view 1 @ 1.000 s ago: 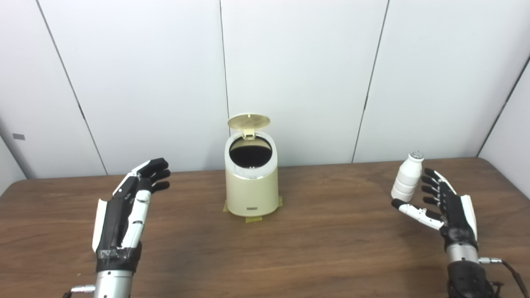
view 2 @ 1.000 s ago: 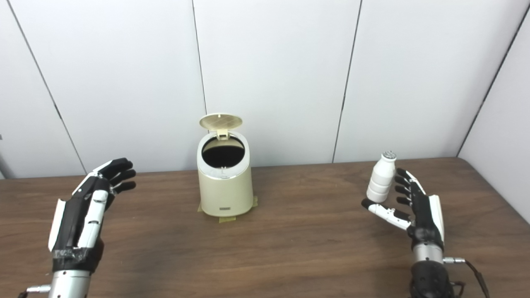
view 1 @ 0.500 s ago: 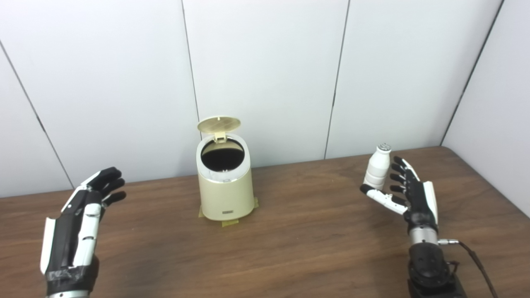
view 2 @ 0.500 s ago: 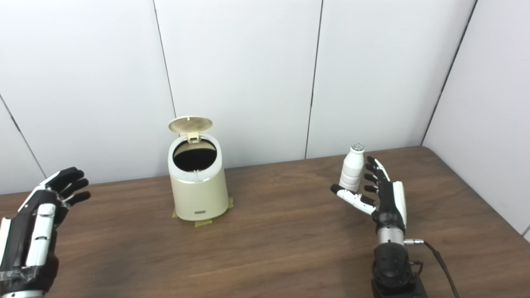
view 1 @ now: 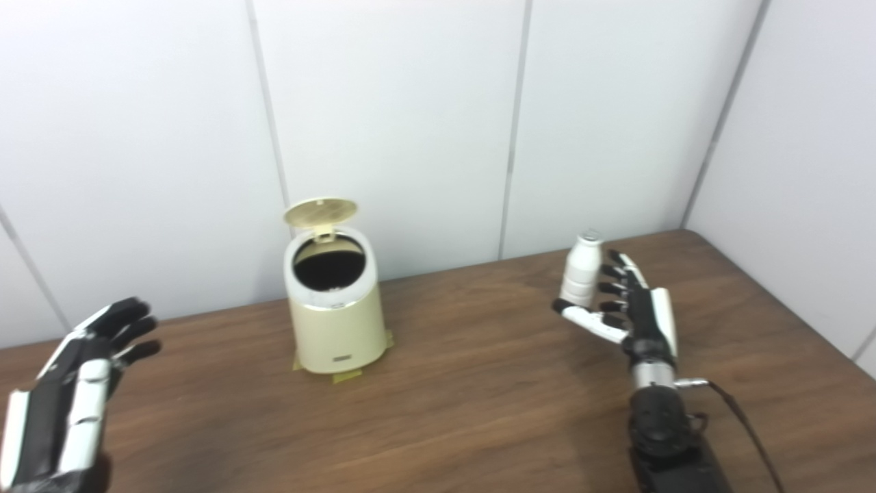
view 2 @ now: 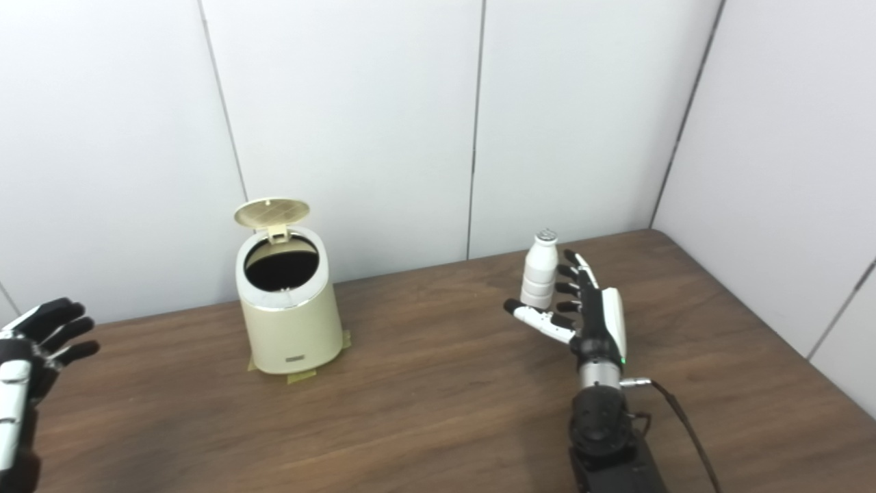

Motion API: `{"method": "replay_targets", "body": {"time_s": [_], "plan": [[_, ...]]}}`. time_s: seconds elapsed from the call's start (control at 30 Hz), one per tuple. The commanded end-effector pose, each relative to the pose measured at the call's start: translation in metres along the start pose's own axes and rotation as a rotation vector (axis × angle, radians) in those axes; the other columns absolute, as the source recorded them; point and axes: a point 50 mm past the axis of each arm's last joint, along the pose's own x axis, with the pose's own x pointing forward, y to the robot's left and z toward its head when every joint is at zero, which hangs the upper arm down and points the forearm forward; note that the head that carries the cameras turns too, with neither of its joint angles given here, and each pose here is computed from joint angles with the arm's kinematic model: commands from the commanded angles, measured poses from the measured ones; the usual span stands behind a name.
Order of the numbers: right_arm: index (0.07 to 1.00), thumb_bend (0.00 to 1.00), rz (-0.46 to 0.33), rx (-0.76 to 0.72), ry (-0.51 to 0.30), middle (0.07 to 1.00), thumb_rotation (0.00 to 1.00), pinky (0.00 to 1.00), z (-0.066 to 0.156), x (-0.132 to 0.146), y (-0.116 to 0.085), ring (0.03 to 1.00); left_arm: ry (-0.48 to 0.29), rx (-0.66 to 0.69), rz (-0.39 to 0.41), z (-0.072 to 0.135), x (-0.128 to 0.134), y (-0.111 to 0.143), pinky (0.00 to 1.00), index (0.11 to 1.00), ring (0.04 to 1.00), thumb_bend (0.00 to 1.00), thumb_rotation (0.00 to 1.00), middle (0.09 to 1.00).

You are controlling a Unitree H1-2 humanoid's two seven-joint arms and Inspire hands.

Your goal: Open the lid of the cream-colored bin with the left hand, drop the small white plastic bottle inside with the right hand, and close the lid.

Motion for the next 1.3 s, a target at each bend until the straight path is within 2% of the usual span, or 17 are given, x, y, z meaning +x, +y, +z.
{"method": "replay_targets", "body": {"time_s": [0.0,0.17,0.27,0.53,0.77,0.87,0.9,0.97,1.0,1.03,1.1,1.13,1.2,1.27], "plan": [[0.9,0.86,-0.042,0.021,-0.105,0.855,0.39,0.71,0.027,0.015,0.001,0.81,-0.077,-0.015,-0.018,0.01,0.013,0.004,0.72,0.773,0.78,0.35,0.75,0.785],[0.888,0.88,-0.058,0.007,-0.098,0.848,0.4,0.69,0.028,0.015,0.004,0.798,-0.065,-0.02,-0.019,0.007,0.014,0.008,0.7,0.76,0.76,0.32,0.73,0.767],[0.89,0.87,-0.065,0.009,-0.096,0.849,0.4,0.7,0.028,0.015,0.003,0.802,-0.07,-0.018,-0.021,0.007,0.014,0.009,0.69,0.759,0.752,0.33,0.71,0.765],[0.879,0.91,-0.077,-0.002,-0.1,0.838,0.42,0.67,0.028,0.02,0.001,0.78,-0.07,-0.014,-0.027,0.008,0.013,0.01,0.67,0.754,0.745,0.33,0.73,0.762],[0.897,0.91,-0.082,0.032,-0.092,0.871,0.39,0.71,0.03,0.027,0.001,0.824,-0.072,-0.004,-0.013,0.011,0.012,0.011,0.65,0.746,0.734,0.3,0.72,0.756],[0.899,0.91,-0.092,0.045,-0.08,0.86,0.38,0.65,0.032,0.031,0.001,0.795,-0.076,-0.008,-0.021,0.011,0.013,0.012,0.65,0.747,0.73,0.29,0.73,0.755],[0.9,0.91,-0.096,0.047,-0.078,0.842,0.38,0.57,0.032,0.032,0.001,0.71,-0.075,-0.005,-0.024,0.011,0.013,0.012,0.65,0.749,0.732,0.3,0.73,0.757],[0.894,0.89,-0.101,0.055,-0.077,0.823,0.36,0.49,0.034,0.035,0.001,0.644,-0.072,-0.004,-0.025,0.012,0.013,0.013,0.65,0.749,0.734,0.31,0.74,0.758],[0.89,0.88,-0.103,0.051,-0.076,0.823,0.36,0.49,0.035,0.037,0.0,0.655,-0.072,-0.004,-0.024,0.012,0.012,0.012,0.65,0.749,0.734,0.31,0.73,0.758],[0.884,0.88,-0.105,0.048,-0.076,0.845,0.35,0.62,0.036,0.039,0.0,0.76,-0.072,-0.005,-0.023,0.013,0.012,0.012,0.65,0.747,0.733,0.3,0.73,0.757],[0.887,0.87,-0.109,0.03,-0.078,0.863,0.34,0.68,0.037,0.044,0.001,0.804,-0.072,-0.004,-0.023,0.013,0.011,0.012,0.65,0.746,0.731,0.3,0.73,0.756],[0.889,0.86,-0.112,0.024,-0.077,0.871,0.33,0.7,0.038,0.046,0.001,0.819,-0.073,-0.005,-0.023,0.013,0.011,0.011,0.64,0.744,0.728,0.29,0.73,0.754],[0.887,0.86,-0.115,0.013,-0.072,0.849,0.33,0.66,0.038,0.051,0.001,0.79,-0.077,-0.006,-0.025,0.012,0.012,0.011,0.64,0.741,0.724,0.29,0.73,0.749],[0.888,0.85,-0.118,0.005,-0.069,0.866,0.32,0.7,0.036,0.057,0.001,0.823,-0.079,-0.008,-0.025,0.012,0.012,0.011,0.63,0.739,0.724,0.3,0.73,0.748]]}}
